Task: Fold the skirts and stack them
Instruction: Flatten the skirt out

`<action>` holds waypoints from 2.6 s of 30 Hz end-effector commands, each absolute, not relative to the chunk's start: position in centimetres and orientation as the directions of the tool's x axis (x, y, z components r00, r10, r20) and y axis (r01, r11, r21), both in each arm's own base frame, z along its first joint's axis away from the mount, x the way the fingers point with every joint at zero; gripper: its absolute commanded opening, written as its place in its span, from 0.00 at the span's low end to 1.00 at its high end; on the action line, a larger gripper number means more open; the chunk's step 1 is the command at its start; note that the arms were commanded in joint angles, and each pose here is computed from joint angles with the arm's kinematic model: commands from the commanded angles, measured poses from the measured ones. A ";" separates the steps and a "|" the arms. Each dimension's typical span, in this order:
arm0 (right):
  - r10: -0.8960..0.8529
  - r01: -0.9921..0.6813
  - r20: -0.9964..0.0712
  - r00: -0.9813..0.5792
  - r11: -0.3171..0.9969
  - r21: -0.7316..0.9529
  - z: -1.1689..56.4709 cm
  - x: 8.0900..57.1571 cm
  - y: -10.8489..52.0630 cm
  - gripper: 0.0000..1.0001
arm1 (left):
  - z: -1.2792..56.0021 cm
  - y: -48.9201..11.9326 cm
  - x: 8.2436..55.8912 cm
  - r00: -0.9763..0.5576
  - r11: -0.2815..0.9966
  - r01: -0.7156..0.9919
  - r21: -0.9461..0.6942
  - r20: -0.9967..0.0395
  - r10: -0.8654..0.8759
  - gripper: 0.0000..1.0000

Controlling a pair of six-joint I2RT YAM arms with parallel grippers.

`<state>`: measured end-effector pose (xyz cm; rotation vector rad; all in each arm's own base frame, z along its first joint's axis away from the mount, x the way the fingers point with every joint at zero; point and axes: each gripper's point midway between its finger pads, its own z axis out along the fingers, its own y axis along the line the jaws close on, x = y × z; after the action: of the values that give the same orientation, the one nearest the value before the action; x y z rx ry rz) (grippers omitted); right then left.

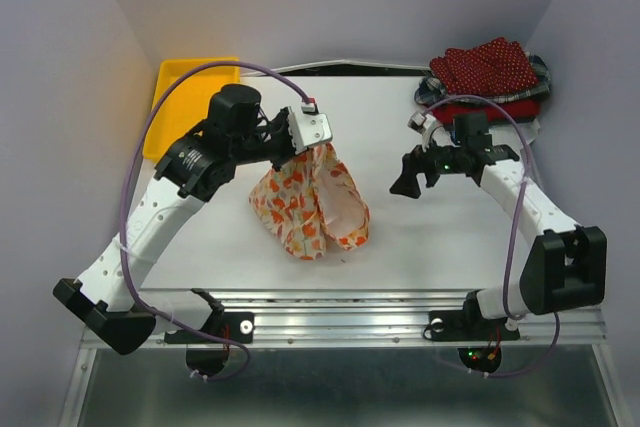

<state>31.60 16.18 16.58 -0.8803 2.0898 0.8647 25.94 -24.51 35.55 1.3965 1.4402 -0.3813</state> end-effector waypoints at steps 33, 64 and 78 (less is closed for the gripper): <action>-0.078 -0.320 -0.898 -0.433 0.945 0.072 26.8 41.4 8.0 0.01 | 38.4 -19.8 28.7 0.160 0.506 0.751 0.424 -0.861 0.483 0.00; -0.082 -0.042 -0.772 -0.630 0.997 -0.072 27.7 49.7 2.5 0.51 | 26.1 -18.6 34.4 -0.276 0.559 0.829 -0.005 -0.874 0.400 0.25; -0.375 -0.430 -0.622 -0.687 0.900 -0.069 21.2 41.1 5.0 0.98 | 25.0 -13.2 39.1 -0.367 0.632 0.775 -0.012 -0.822 0.435 0.99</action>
<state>45.51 4.21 21.77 -0.3377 2.4183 0.0753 44.97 -10.11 18.61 0.7359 2.2066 -0.5728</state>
